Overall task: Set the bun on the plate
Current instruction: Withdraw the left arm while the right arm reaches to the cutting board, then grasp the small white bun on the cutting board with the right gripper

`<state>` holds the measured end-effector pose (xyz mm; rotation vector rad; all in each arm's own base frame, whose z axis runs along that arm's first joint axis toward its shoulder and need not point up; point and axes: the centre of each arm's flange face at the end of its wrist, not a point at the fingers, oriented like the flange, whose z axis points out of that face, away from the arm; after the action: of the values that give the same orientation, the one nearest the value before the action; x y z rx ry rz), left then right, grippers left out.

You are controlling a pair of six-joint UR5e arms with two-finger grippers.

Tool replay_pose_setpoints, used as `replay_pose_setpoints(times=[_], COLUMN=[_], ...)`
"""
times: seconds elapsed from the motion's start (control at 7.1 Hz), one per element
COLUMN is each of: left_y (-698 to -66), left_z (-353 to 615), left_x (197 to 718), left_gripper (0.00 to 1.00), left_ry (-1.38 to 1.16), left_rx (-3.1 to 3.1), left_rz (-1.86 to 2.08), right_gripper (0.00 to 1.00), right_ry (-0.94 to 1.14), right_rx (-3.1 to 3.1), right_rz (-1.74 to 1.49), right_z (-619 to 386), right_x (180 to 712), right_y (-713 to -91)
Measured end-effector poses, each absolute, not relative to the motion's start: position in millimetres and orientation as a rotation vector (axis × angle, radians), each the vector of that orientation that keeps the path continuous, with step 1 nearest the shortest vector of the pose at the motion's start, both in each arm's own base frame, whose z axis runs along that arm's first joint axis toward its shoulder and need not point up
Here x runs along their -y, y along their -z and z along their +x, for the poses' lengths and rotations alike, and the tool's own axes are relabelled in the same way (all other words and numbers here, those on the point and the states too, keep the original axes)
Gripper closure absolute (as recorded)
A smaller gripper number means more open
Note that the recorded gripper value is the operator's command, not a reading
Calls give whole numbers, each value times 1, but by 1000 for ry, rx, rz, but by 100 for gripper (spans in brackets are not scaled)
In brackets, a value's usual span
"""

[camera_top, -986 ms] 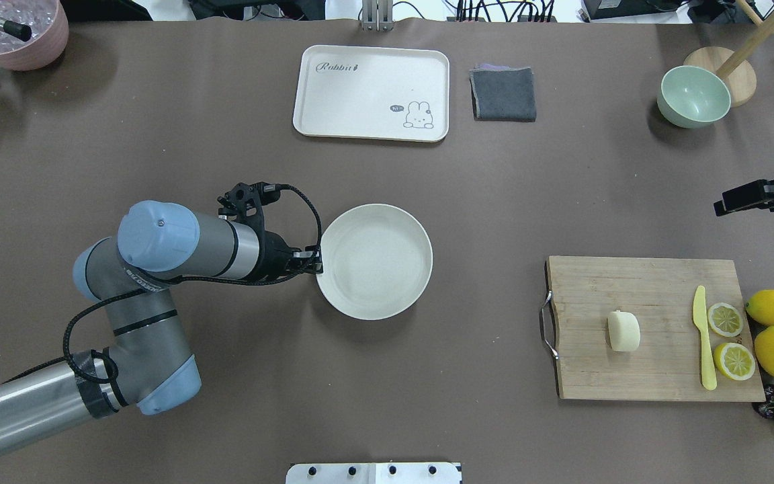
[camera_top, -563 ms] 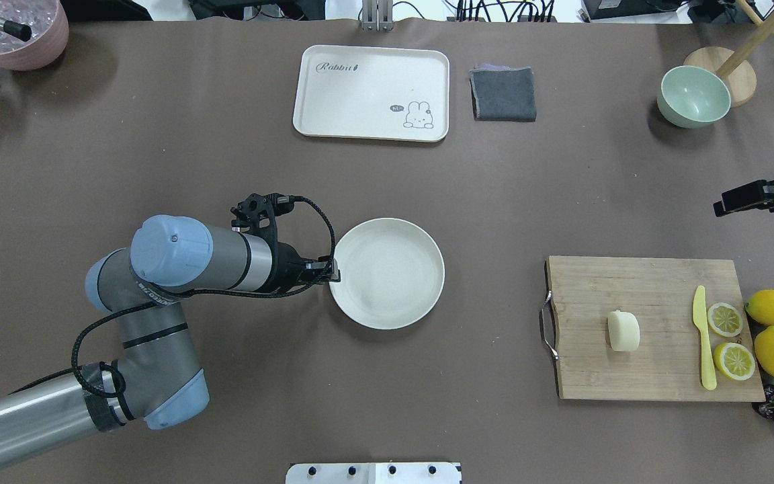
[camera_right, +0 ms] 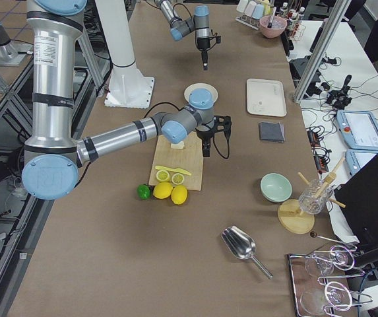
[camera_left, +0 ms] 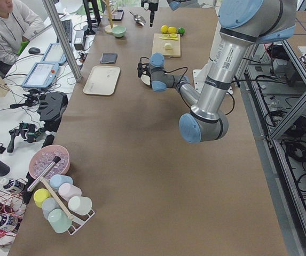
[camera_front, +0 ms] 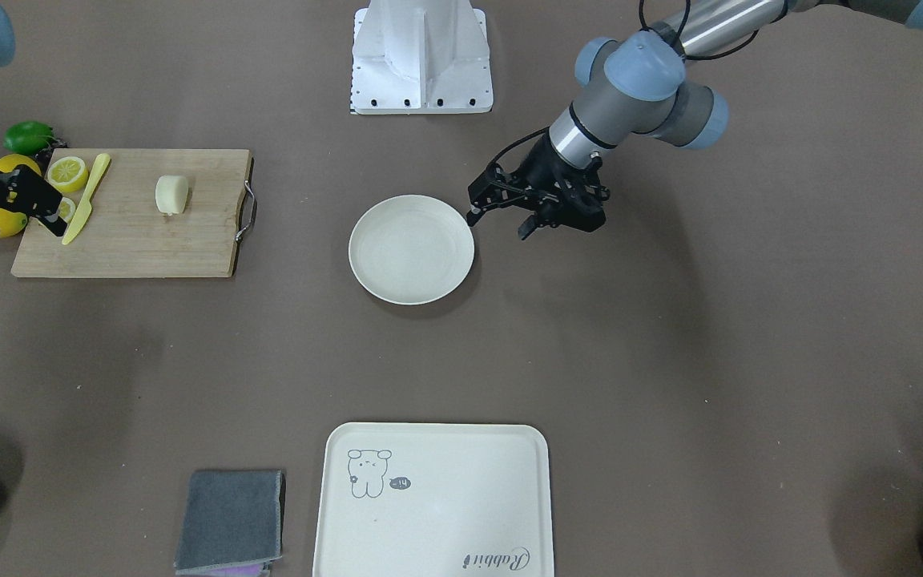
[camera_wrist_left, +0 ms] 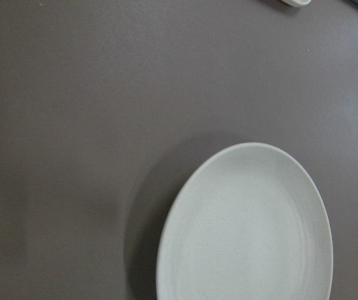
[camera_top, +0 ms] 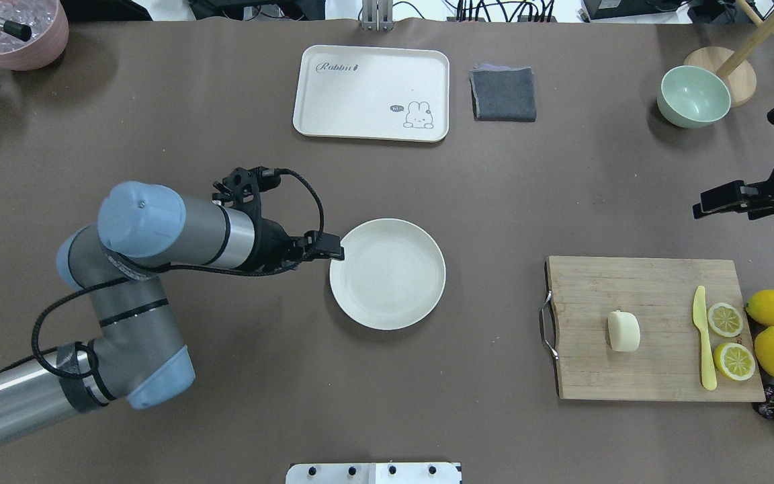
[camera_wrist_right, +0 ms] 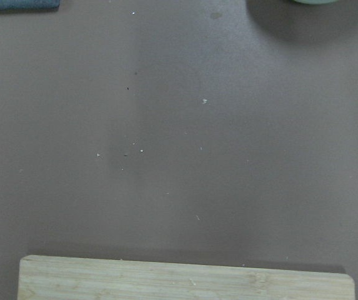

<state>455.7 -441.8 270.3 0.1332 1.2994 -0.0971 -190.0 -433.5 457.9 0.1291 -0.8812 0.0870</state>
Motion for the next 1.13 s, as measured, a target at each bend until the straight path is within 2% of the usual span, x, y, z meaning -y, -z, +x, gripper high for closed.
replay_pose_setpoints(times=[0.7, 1.13], left_y=[-371, -413], left_z=[238, 135], left_x=[569, 599], left_gripper=[3, 2], left_ry=[-145, -270], left_rx=[-948, -780], left_rz=[273, 270], right_gripper=[0, 0], right_ry=[-155, -140], right_rx=[839, 794], right_rz=[104, 97], right_z=[-299, -329], right_x=[361, 329], right_y=[-424, -436])
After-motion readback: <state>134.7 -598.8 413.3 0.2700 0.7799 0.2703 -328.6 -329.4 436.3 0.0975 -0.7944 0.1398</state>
